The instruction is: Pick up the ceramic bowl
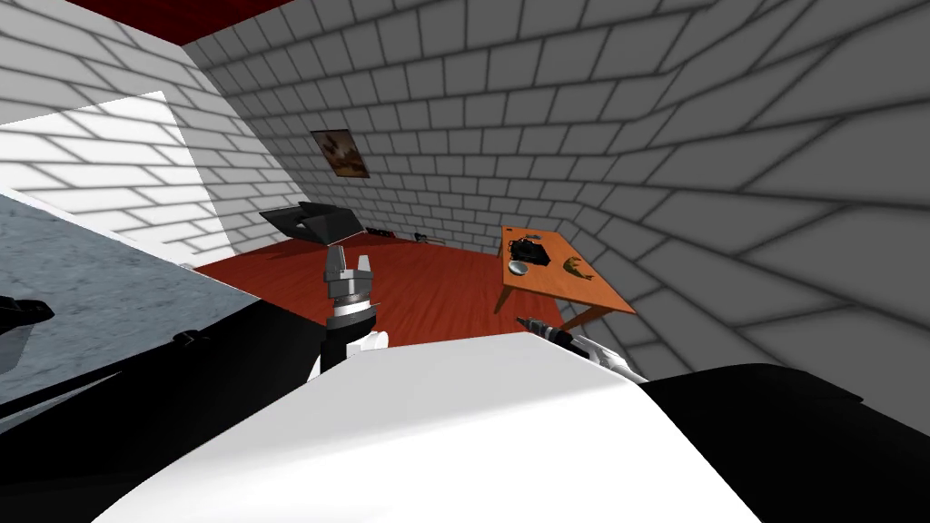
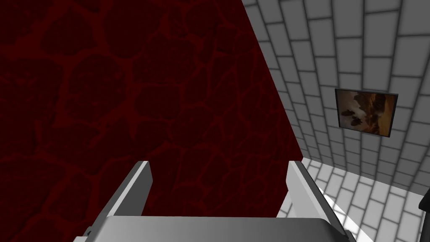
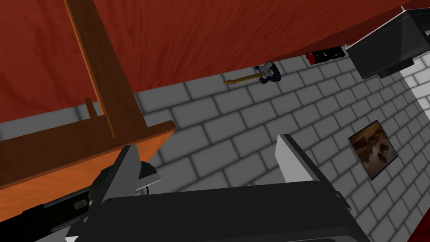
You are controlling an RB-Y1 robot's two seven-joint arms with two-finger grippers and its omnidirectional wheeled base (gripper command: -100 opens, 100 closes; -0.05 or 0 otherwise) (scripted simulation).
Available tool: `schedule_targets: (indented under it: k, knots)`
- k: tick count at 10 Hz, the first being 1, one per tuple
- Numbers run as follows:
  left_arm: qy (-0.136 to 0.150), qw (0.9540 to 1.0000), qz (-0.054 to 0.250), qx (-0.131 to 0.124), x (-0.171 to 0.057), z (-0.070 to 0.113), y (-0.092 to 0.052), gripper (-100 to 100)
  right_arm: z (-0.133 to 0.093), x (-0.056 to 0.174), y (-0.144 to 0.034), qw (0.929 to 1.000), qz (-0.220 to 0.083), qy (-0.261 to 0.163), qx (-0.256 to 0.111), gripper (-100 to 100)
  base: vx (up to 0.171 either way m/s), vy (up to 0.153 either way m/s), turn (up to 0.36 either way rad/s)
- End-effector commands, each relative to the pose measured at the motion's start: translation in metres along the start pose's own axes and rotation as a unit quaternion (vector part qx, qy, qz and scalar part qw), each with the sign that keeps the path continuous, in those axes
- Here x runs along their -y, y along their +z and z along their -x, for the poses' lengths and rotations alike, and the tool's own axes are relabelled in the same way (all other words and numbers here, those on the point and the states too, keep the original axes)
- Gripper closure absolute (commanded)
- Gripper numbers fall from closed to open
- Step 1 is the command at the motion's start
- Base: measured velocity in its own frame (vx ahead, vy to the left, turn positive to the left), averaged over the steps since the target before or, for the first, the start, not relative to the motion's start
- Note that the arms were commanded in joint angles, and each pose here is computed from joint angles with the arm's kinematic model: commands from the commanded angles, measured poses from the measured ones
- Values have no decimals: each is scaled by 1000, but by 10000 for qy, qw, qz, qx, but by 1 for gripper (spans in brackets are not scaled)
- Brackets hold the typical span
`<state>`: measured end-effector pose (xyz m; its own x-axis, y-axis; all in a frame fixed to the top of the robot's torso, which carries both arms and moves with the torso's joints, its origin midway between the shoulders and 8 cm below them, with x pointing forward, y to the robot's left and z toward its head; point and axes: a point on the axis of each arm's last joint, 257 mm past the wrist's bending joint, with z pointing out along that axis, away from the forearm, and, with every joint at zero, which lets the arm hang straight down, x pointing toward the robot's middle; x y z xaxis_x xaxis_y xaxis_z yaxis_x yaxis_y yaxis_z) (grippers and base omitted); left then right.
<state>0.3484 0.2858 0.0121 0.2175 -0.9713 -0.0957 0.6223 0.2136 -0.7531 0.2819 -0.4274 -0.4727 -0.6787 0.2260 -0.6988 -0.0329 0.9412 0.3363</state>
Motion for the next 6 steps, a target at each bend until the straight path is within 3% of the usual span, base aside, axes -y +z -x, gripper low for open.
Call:
schedule_targets:
  k: [1,2,4,5,6]
  knots:
    - [0,10000,0,0,0,0,0,0,-1,22,-7,9990,-151,-369,-203,-100,64,16,221]
    - [-1,10000,0,0,0,0,0,0,-5,32,-11,9987,-253,-359,-248,-100,71,12,114]
    - [-1,10000,0,0,0,0,0,0,-6,78,-32,9911,-627,-973,-650,-100,137,19,263]
    - [0,10000,0,0,0,0,0,0,-1,70,-29,9916,-535,-1011,-609,-100,136,2,118]
    - [0,10000,1,0,0,0,0,0,-4,80,-33,9908,-635,-1000,-652,-100,54,13,-17]
